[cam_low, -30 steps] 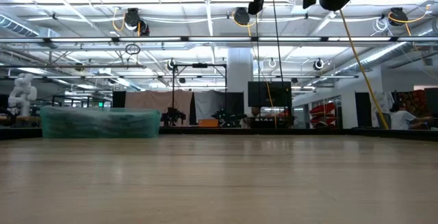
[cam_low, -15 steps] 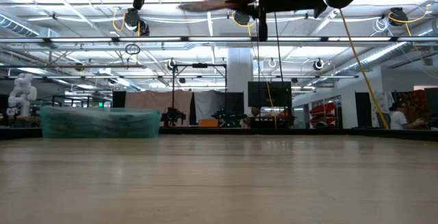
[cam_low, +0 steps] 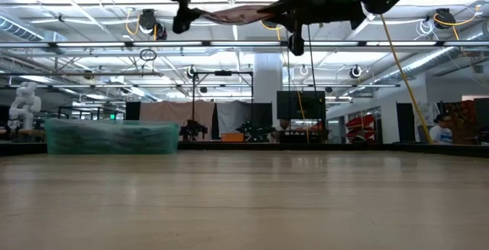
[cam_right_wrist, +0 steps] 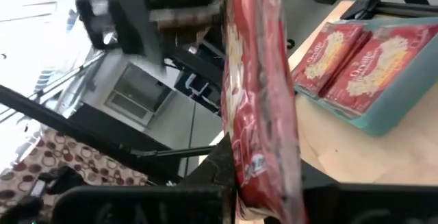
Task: Sort popcorn bags into baskets
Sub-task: Put the red popcorn bag into the blue bin
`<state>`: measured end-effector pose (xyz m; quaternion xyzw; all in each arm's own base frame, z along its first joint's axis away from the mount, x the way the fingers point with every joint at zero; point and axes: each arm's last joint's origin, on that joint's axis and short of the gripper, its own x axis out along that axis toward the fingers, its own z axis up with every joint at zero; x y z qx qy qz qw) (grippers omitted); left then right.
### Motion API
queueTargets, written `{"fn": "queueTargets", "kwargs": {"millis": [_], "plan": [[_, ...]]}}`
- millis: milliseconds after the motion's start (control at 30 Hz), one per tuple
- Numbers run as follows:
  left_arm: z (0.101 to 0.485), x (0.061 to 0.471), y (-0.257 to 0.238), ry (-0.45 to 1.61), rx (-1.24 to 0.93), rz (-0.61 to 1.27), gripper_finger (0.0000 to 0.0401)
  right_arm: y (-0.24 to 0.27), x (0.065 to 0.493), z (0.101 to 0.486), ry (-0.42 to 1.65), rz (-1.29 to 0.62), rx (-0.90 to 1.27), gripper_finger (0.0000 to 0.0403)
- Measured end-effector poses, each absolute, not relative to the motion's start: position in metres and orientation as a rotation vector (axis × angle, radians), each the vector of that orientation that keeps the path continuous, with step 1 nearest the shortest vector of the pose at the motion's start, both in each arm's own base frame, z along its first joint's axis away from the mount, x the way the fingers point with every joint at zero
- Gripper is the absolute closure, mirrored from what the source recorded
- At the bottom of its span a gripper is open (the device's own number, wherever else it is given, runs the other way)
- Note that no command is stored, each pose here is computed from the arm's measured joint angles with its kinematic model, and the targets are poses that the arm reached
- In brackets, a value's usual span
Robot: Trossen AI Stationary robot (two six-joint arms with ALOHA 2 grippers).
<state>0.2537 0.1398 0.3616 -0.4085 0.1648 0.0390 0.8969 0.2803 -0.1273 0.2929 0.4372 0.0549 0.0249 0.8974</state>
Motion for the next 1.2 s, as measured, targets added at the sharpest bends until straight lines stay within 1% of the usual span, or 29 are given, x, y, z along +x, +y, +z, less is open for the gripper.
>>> {"fn": "queueTargets", "kwargs": {"millis": [100, 167, 233, 300, 367, 433, 500, 600, 633, 667, 800, 967, 1100, 1200], "plan": [[0.351, 0.269, 0.137, 0.375, -0.841, 0.058, 0.0091, -0.139, 0.274, 0.293, 0.111, 0.061, 0.915, 0.0384], [0.344, 0.28, 0.137, 0.38, -0.838, 0.049, 0.009, -0.146, 0.269, 0.294, 0.112, 0.07, 0.915, 0.0384], [0.338, 0.288, 0.14, 0.378, -0.846, 0.049, 0.0101, -0.152, 0.265, 0.294, 0.117, 0.081, 0.909, 0.0384], [0.333, 0.296, 0.143, 0.358, -0.842, 0.061, 0.0123, -0.157, 0.262, 0.294, 0.121, 0.099, 0.896, 0.0384], [0.329, 0.303, 0.147, 0.34, -0.834, 0.067, 0.0154, -0.16, 0.259, 0.294, 0.126, 0.113, 0.884, 0.0383], [0.327, 0.309, 0.15, 0.311, -0.819, 0.059, 0.0195, -0.163, 0.256, 0.293, 0.133, 0.121, 0.877, 0.0383], [0.326, 0.311, 0.152, 0.294, -0.818, 0.058, 0.0248, -0.166, 0.254, 0.293, 0.136, 0.126, 0.864, 0.0383], [0.325, 0.308, 0.157, 0.29, -0.819, 0.099, 0.0343, -0.171, 0.251, 0.293, 0.128, 0.112, 0.839, 0.0383], [0.325, 0.308, 0.158, 0.288, -0.818, 0.111, 0.0369, -0.172, 0.25, 0.293, 0.123, 0.102, 0.833, 0.0383], [0.325, 0.307, 0.16, 0.286, -0.819, 0.127, 0.038, -0.174, 0.249, 0.292, 0.121, 0.094, 0.83, 0.0383], [0.324, 0.302, 0.17, 0.275, -0.859, 0.167, 0.0376, -0.179, 0.247, 0.293, 0.088, 0.016, 0.812, 0.0367], [0.324, 0.288, 0.178, 0.303, -0.901, 0.255, 0.0387, -0.188, 0.24, 0.29, 0.091, -0.034, 0.829, 0.0312], [0.316, 0.266, 0.178, 0.417, -0.941, 0.437, 0.0386, -0.194, 0.234, 0.283, 0.139, -0.075, 0.857, 0.0273], [0.316, 0.249, 0.176, 0.424, -0.927, 0.561, 0.0386, -0.196, 0.231, 0.28, 0.16, -0.092, 0.859, 0.0256]]}}
